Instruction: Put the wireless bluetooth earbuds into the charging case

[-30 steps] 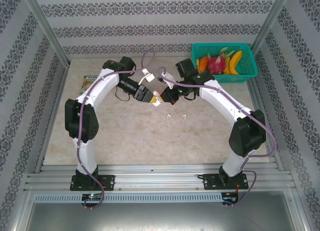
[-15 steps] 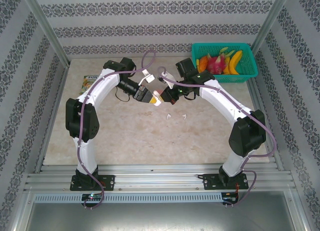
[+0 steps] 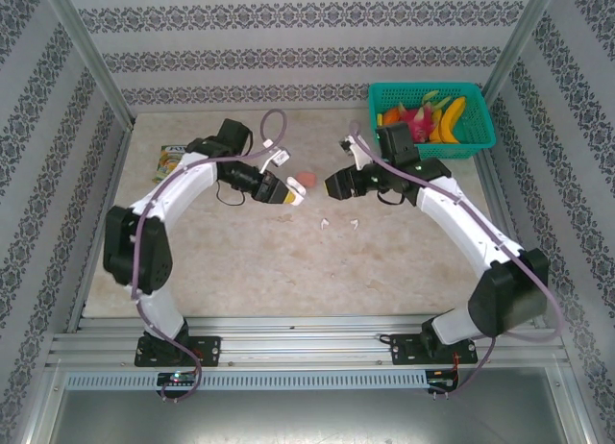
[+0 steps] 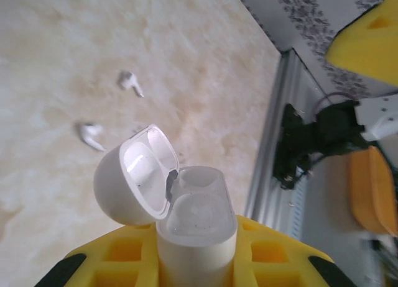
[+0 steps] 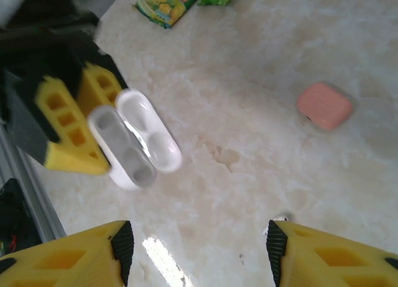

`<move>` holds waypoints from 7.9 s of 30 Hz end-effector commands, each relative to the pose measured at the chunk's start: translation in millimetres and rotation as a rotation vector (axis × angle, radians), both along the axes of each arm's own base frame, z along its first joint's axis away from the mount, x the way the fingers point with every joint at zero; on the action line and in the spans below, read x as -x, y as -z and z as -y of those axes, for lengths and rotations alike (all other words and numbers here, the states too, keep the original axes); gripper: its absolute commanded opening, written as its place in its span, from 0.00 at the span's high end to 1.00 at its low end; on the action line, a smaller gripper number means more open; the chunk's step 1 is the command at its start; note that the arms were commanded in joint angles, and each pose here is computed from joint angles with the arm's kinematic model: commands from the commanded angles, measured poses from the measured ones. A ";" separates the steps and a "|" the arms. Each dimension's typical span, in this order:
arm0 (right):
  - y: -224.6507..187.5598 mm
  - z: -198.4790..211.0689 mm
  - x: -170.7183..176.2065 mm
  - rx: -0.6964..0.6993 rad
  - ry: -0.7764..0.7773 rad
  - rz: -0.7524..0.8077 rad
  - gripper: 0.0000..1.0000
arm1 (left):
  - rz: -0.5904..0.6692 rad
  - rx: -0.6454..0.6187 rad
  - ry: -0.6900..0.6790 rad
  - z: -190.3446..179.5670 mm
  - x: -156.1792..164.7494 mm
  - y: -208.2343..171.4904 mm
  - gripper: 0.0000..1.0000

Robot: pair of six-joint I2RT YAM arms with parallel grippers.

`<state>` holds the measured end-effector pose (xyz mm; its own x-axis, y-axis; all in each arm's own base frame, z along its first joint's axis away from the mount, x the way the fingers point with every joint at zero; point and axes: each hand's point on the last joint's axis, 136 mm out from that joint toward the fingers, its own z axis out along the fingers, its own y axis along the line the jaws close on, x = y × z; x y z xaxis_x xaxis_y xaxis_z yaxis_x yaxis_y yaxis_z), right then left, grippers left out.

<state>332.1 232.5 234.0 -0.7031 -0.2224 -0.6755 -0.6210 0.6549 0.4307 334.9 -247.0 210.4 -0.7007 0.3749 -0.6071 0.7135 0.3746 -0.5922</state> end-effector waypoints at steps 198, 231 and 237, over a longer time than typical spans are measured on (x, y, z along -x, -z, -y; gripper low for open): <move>-106.3 -54.9 -4.4 -0.528 0.197 0.478 0.83 | 1.050 0.436 -0.364 59.6 -18.6 -160.9 1.00; -150.0 -14.9 -9.5 -0.504 0.383 0.357 0.56 | 1.156 0.268 -0.264 55.6 -10.6 -116.6 1.00; -153.1 -29.7 -11.8 -0.474 0.357 0.341 0.54 | 1.147 0.274 -0.255 58.8 -12.3 -114.5 1.00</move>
